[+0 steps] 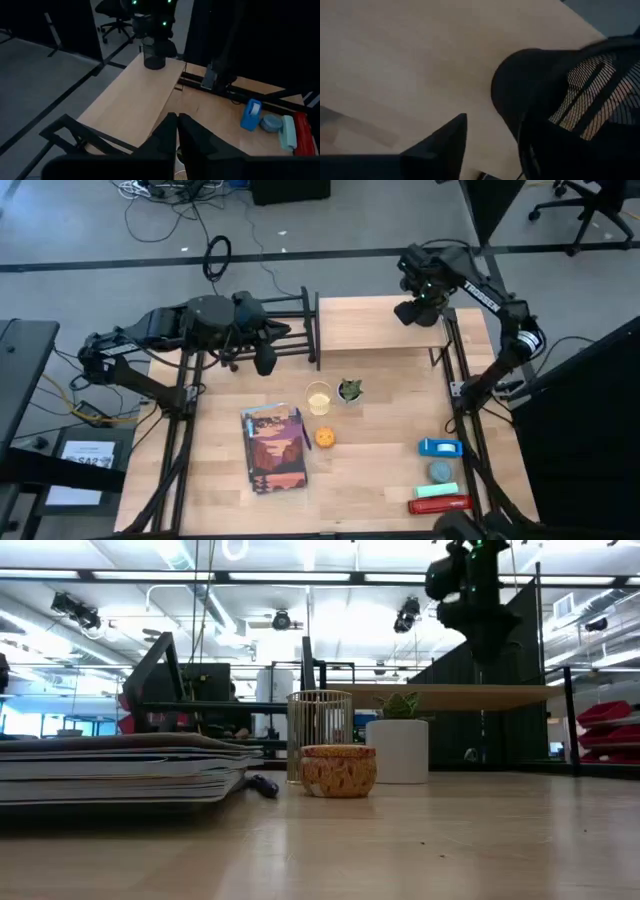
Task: Stock shelves
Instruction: Remove the black pen organizer from the shelf
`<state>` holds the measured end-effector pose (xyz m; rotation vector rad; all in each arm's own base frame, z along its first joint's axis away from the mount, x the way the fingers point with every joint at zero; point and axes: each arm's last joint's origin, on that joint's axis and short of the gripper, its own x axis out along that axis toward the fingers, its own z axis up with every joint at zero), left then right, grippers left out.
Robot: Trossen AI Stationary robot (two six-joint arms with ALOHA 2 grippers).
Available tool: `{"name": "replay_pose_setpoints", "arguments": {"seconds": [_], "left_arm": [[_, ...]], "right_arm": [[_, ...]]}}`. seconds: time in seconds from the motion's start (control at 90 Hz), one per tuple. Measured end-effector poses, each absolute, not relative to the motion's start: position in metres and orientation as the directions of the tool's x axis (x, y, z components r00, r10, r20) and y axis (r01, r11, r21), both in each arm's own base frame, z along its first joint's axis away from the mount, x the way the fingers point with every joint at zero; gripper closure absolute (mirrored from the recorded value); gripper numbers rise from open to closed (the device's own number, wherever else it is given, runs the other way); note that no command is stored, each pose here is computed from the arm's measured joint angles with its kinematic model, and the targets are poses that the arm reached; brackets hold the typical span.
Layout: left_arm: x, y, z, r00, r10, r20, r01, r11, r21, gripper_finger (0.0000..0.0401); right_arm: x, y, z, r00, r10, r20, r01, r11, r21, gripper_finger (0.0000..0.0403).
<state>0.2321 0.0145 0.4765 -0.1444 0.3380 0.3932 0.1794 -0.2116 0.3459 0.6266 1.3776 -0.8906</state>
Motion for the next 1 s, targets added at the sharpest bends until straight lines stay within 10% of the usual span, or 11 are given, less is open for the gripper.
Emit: {"name": "replay_pose_setpoints", "arguments": {"seconds": [0.289, 0.6, 1.0], "left_arm": [[0.232, 0.014, 0.476, 0.869, 0.349, -0.351, -0.397, 0.915, -0.072, 0.0401], [0.232, 0.014, 0.476, 0.868, 0.349, -0.352, -0.397, 0.915, -0.072, 0.0401], [0.232, 0.013, 0.476, 0.876, 0.324, -0.357, -0.375, 0.924, -0.081, 0.0401]], "right_arm": [[0.188, -0.174, 0.361, 0.075, -0.094, -0.993, 0.755, 0.656, -0.005, 0.039], [0.199, -0.066, 0.398, 0.31, 0.019, -0.951, 0.618, 0.756, 0.216, 0.0402], [0.246, 0.046, 0.328, 0.151, 0.07, -0.986, 0.373, 0.919, 0.123, 0.0403]]}}
